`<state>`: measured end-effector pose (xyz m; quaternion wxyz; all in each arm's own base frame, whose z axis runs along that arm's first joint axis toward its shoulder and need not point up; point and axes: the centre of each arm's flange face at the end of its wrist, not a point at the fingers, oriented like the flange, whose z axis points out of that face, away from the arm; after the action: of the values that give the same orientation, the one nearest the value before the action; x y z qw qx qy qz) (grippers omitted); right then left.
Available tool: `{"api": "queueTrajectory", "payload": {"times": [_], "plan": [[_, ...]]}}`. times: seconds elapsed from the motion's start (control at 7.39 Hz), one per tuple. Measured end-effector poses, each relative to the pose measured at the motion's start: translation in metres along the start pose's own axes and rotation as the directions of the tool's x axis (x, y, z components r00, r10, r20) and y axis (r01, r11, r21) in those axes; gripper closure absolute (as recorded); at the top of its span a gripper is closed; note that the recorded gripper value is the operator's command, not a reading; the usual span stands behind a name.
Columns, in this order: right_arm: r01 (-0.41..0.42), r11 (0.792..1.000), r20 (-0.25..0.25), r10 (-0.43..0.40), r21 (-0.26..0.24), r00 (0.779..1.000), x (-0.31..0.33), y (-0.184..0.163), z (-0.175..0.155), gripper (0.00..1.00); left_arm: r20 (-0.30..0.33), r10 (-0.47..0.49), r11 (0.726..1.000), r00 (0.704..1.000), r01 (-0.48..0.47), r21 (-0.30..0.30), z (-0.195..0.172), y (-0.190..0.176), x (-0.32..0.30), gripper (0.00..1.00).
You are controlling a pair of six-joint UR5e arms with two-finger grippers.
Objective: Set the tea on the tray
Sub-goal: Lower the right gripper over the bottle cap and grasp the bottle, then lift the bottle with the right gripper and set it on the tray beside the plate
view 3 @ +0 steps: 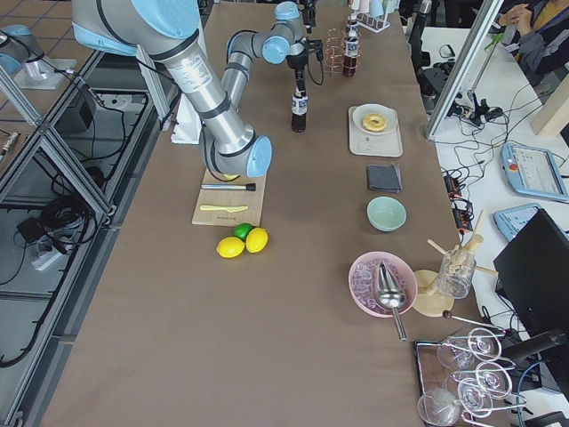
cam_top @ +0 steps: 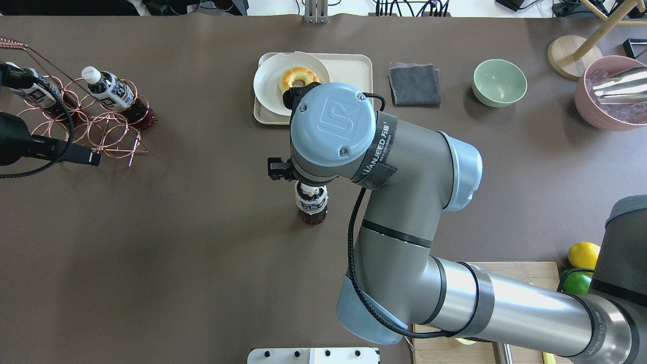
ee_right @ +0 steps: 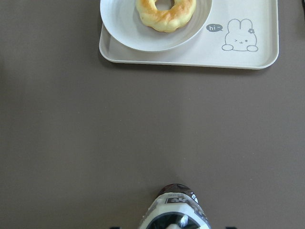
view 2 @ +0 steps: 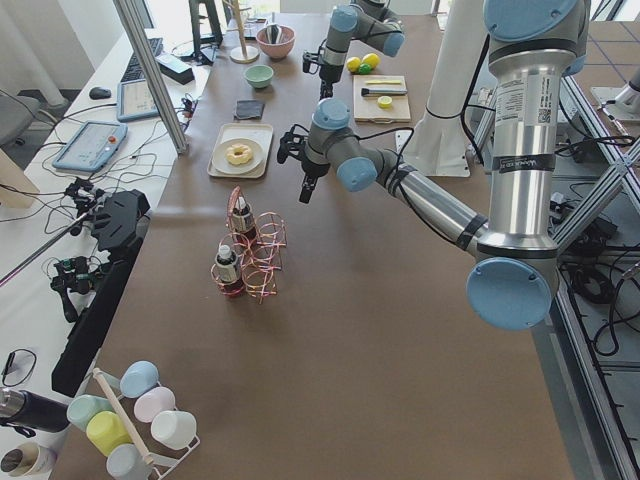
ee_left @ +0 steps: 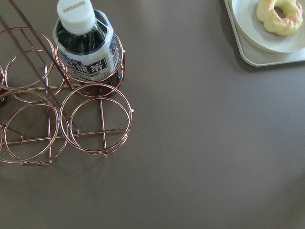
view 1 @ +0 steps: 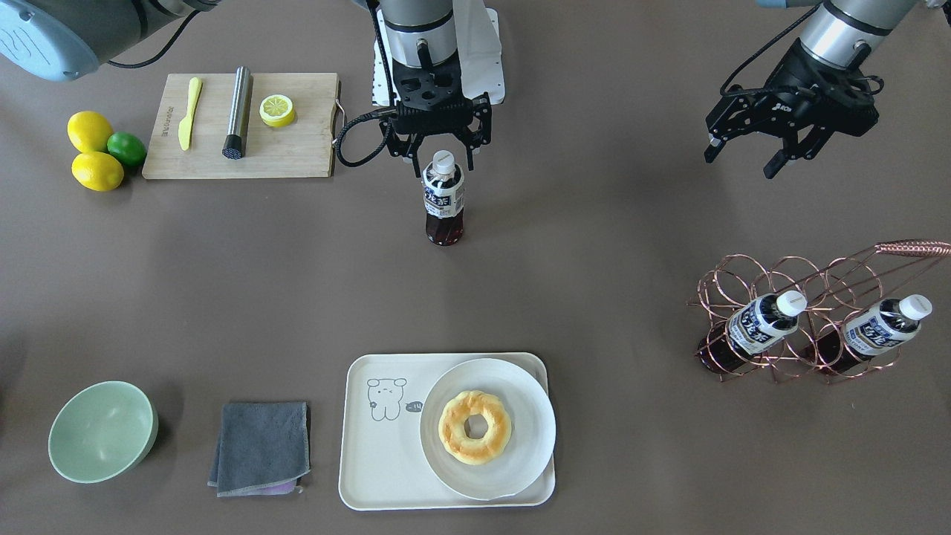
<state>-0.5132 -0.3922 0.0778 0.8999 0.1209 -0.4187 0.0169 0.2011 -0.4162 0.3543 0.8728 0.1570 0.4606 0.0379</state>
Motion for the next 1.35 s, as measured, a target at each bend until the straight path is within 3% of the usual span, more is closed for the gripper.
{"api": "queueTrajectory", "payload": {"times": [0.41, 0.54, 0.81, 1.08, 1.35], "plan": [[0.001, 1.0, -0.007, -0.001, 0.001, 1.0, -0.001, 0.002, 0.002, 0.47, 0.004, -0.004, 1.0, 1.0, 0.004, -0.002, 0.0, 0.001, -0.002, 0.03], [0.003, 1.0, -0.008, -0.003, 0.002, 1.0, -0.003, 0.004, 0.003, 0.53, 0.005, -0.004, 1.0, 1.0, 0.004, -0.003, 0.001, 0.001, -0.003, 0.03], [0.004, 1.0, -0.012, -0.004, 0.002, 1.0, -0.004, 0.006, 0.005, 1.0, 0.006, -0.006, 1.0, 1.0, 0.006, -0.003, 0.0, 0.002, -0.004, 0.03], [0.006, 1.0, -0.012, -0.006, 0.002, 1.0, -0.005, 0.006, 0.005, 1.0, 0.008, -0.007, 1.0, 1.0, 0.008, -0.004, 0.001, 0.002, -0.005, 0.03], [-0.002, 1.0, -0.015, 0.003, 0.027, 1.0, -0.004, -0.019, -0.013, 1.0, 0.009, -0.009, 1.0, 1.0, 0.009, -0.006, 0.002, 0.002, -0.006, 0.03]]}}
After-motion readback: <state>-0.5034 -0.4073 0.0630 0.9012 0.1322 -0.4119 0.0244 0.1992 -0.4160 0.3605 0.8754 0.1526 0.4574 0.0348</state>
